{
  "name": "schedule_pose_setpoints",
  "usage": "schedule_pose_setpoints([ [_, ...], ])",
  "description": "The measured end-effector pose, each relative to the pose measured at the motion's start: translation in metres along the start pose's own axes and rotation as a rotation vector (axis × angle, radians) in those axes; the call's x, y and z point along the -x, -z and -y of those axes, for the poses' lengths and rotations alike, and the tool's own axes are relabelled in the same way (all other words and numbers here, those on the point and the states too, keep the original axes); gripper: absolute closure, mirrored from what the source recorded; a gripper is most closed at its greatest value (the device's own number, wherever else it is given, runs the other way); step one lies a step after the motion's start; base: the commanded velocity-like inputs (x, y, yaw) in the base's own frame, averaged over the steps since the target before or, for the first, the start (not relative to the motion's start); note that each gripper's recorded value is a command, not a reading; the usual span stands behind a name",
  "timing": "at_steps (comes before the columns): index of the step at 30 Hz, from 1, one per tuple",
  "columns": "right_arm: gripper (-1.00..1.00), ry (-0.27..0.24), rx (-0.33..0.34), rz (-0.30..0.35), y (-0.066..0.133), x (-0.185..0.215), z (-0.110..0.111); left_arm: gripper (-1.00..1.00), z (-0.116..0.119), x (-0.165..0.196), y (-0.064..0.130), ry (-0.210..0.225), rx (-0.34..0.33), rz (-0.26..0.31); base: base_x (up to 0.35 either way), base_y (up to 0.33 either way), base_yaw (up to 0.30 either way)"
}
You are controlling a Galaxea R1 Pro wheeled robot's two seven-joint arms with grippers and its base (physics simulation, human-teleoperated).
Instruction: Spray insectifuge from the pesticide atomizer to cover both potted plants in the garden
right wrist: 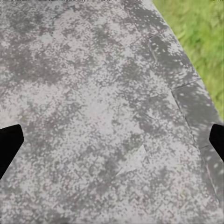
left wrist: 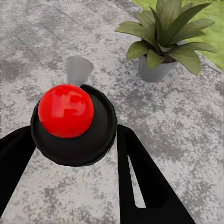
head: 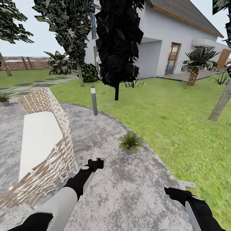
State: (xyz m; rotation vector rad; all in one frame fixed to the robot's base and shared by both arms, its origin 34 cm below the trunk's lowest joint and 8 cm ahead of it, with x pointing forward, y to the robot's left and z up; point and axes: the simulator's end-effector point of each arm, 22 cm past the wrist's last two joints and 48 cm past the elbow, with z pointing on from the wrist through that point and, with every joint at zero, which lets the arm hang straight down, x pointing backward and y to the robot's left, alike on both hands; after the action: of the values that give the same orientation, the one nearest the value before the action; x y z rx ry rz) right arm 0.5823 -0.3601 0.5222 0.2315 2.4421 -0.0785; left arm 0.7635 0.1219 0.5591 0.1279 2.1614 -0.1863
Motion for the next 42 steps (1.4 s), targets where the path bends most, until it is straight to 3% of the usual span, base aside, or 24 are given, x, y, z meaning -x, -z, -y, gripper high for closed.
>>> schedule_pose_setpoints([
  [10, -1.00, 0.000, 0.000, -0.001, 0.014, 0.016, -0.001, 1.00, 0.001, 0.019, 0.008, 0.000, 0.000, 0.000, 0.000, 0.000, -0.017],
  [26, -1.00, -0.001, 0.001, 0.004, 0.026, 0.030, -0.001, 1.00, 0.003, 0.038, 0.017, -0.001, 0.000, 0.006, 0.005, 0.000, -0.237],
  [42, -1.00, -0.001, 0.001, 0.006, 0.027, 0.031, -0.002, 1.00, 0.007, 0.040, 0.018, 0.000, -0.006, 0.009, 0.240, -0.175, -0.042],
])
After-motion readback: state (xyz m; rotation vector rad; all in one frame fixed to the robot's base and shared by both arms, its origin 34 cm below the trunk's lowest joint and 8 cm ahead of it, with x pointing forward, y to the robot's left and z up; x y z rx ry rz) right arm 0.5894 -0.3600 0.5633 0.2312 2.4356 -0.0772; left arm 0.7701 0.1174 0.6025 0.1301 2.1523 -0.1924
